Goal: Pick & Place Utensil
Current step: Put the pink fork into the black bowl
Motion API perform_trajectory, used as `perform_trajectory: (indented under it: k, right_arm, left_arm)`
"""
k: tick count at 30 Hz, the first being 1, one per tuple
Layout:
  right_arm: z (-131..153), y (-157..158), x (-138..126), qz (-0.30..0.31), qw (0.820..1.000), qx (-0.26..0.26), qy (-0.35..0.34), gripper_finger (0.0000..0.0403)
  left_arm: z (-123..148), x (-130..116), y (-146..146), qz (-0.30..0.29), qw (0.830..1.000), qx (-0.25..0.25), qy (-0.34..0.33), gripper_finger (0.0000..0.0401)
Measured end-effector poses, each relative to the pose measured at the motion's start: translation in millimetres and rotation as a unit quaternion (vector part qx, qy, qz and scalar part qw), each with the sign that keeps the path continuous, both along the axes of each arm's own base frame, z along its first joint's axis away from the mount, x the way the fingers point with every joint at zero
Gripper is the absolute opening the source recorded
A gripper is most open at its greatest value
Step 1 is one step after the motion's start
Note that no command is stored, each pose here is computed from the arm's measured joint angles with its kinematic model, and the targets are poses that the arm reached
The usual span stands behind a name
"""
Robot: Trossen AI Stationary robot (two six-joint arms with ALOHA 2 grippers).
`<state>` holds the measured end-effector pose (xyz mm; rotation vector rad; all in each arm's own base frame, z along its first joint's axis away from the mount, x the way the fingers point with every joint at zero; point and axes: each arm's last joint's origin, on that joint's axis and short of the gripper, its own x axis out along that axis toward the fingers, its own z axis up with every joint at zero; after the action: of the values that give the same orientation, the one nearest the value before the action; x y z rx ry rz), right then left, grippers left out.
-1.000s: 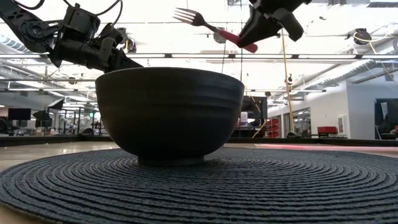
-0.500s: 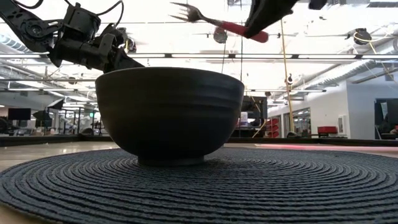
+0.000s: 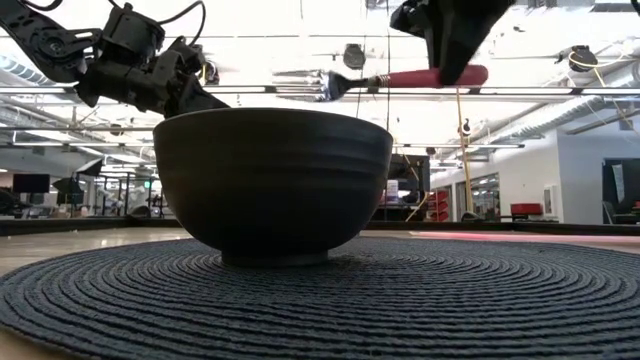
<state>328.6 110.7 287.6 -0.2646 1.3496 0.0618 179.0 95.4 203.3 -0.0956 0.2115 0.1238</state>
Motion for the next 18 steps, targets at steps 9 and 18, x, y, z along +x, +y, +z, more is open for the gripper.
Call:
perform_trajectory:
  k: [9,18]
  right_arm:
    - [5,8,23,0.006,0.999,0.034,0.02,0.0024]
    - [-15,6,45,0.015,0.995,0.021,0.093,0.0025]
  left_arm:
    - [-2,3,-7,-0.017,1.0,-0.012,0.007,0.0129]
    - [-7,6,-17,-0.041,0.998,-0.025,0.033,0.0129]
